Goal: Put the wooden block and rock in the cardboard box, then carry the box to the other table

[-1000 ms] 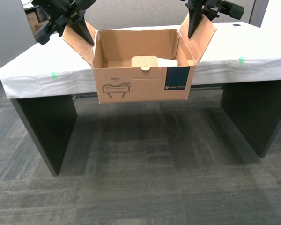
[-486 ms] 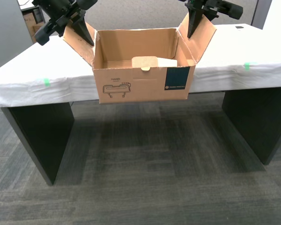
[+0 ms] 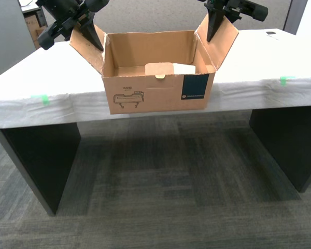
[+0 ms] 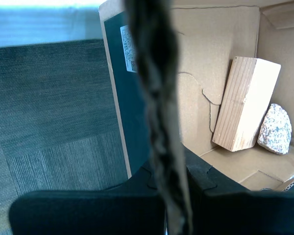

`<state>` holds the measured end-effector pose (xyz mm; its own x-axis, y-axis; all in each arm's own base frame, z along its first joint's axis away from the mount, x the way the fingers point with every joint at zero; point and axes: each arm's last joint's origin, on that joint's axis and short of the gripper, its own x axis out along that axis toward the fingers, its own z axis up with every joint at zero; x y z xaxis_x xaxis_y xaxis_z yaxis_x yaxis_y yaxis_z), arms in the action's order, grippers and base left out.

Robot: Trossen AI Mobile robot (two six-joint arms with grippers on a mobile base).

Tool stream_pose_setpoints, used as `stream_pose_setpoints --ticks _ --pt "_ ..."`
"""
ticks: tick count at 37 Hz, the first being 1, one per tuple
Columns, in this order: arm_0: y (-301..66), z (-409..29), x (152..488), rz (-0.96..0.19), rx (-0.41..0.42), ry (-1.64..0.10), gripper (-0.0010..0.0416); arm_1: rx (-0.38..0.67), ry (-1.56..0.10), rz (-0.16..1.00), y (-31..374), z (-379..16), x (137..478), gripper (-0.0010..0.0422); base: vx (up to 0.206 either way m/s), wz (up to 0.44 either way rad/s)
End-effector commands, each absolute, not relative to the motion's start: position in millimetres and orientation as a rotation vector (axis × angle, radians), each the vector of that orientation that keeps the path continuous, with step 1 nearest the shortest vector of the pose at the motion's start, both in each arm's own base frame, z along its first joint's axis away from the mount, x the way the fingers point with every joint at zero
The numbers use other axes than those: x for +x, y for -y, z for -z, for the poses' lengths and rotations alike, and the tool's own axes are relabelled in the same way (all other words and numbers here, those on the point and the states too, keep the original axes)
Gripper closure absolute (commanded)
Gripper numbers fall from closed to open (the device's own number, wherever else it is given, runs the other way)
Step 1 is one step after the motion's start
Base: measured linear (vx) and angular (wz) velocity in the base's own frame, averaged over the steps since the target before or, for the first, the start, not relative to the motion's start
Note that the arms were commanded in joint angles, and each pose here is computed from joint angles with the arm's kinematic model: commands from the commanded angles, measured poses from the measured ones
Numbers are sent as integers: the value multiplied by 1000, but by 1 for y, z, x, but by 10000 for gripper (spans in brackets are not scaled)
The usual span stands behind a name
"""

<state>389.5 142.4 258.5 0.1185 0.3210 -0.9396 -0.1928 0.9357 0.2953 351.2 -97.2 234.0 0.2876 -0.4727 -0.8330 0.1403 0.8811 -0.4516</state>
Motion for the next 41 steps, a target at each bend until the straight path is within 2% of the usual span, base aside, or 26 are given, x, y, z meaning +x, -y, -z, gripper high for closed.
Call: stream_pose_setpoints --ticks 1,41 --pt "-141 -259 390 -349 98 -1396 407 -297 -1213 397 96 -234 351 413 133 23" --pt "-142 -260 391 -356 98 -1376 407 -244 -1190 434 96 -234 352 413 127 9"
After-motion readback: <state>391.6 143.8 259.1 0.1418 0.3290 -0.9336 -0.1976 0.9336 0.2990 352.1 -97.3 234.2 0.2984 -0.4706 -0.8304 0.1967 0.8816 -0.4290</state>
